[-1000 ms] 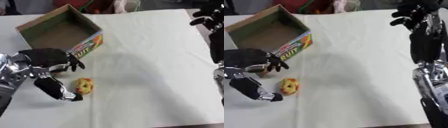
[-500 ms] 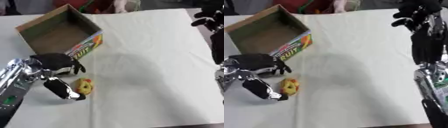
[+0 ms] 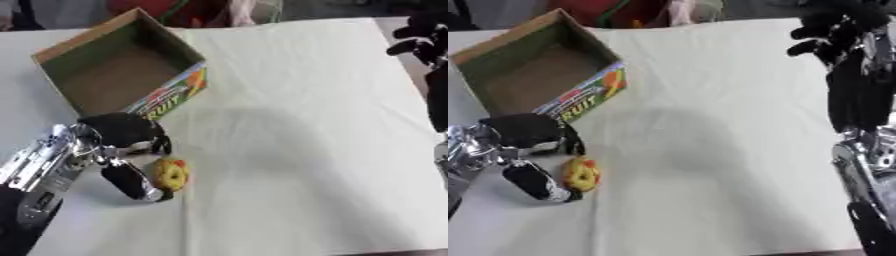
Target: Pick up objects on the table and place them in the box.
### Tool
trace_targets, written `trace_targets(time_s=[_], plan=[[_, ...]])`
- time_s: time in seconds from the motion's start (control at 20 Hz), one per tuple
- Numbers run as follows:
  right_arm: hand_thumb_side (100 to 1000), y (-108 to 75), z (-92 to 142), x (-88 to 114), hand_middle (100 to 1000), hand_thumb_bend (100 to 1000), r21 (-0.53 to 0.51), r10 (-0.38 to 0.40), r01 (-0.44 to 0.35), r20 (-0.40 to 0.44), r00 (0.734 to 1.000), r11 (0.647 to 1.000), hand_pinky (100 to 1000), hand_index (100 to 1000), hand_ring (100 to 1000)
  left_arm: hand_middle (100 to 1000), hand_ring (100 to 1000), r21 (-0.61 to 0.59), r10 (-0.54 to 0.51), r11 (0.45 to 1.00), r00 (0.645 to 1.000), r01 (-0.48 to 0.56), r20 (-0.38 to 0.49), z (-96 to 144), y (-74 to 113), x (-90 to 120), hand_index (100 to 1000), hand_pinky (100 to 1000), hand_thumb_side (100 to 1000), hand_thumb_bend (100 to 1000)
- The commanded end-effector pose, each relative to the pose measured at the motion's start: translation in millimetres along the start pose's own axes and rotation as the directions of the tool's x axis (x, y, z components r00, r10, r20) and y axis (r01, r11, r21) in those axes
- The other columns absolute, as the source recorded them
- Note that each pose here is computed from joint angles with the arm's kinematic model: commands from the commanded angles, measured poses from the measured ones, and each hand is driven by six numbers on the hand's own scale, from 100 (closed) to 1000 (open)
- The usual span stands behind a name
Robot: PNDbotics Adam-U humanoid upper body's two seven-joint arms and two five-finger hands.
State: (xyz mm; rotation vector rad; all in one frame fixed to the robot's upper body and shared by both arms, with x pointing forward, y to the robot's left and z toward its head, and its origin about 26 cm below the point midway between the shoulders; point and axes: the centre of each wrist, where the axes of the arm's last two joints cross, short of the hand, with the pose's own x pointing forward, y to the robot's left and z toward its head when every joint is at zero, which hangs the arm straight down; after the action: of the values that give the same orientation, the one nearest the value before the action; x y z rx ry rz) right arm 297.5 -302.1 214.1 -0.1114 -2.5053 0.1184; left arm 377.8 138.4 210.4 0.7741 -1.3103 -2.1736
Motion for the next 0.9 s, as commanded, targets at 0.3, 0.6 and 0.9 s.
trace_targets(time_s=[0.3,0.6,0.9], plan=[[927,-1.3,-3.4,6.6,603,100,0.001,0.003,-0.003,0.022,1.0,1.0,543,810,633,465,411,0.114,0.024,0.993,1.0,-0.024,-0.002,1.3,3.2,1.6,592,216,285,175],[928,-1.8,-2.7,6.3,603,100,-0.003,0.004,-0.004,0.018,1.0,1.0,543,810,634,433,366,0.173,0.072,0.982,0.996,-0.08,0.052,8.3,8.5,6.0,557,158,170,100],[928,-1.9,-2.8,6.4,602,100,-0.002,0.007,-0.006,0.017,1.0,1.0,544,811,634,475,407,0.185,0.077,0.978,0.99,-0.098,0.118,38.4,32.0,9.1,599,207,219,100]])
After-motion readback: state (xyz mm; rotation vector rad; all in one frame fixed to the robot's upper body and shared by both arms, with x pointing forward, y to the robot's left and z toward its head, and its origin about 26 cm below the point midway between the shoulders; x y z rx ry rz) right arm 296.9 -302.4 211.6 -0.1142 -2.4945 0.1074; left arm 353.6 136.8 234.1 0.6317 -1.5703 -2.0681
